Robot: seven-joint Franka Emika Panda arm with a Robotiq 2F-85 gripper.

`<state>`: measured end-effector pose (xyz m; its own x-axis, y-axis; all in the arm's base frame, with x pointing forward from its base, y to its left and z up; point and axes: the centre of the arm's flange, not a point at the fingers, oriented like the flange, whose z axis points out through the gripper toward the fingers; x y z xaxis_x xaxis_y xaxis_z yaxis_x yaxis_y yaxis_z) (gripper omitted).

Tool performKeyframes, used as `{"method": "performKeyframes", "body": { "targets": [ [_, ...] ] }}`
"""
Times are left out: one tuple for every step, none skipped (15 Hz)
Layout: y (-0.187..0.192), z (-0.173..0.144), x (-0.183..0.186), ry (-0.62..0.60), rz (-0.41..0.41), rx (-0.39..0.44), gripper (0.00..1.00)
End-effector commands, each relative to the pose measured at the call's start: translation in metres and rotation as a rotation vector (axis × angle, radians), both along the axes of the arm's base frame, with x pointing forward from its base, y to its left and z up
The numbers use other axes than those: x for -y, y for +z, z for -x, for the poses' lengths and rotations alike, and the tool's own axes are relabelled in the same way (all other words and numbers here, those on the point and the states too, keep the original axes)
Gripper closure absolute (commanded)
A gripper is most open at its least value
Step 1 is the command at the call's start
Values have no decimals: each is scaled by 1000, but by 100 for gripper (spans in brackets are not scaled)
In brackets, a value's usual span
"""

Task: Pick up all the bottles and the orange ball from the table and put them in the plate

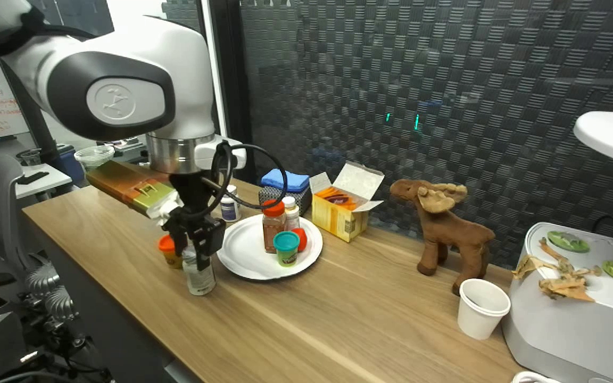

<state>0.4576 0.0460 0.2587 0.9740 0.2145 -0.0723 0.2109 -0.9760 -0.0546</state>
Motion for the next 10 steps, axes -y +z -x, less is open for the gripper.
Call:
{"method": "performKeyframes", "body": {
  "targets": [
    [8,-8,4,-12,11,35,73],
    [15,-9,6,-23,14,46,77],
    [20,-9,7,-27,16,57,80],
    [27,-9,7,-29,15,68,80],
    [36,-10,6,-23,19,87,80],
    [43,-11,5,-14,22,102,80],
    [47,-15,4,-4,26,111,80],
    [50,-18,4,2,27,116,80],
    [51,-23,3,7,25,123,80],
    [51,-27,4,8,27,131,80]
  ]
}}
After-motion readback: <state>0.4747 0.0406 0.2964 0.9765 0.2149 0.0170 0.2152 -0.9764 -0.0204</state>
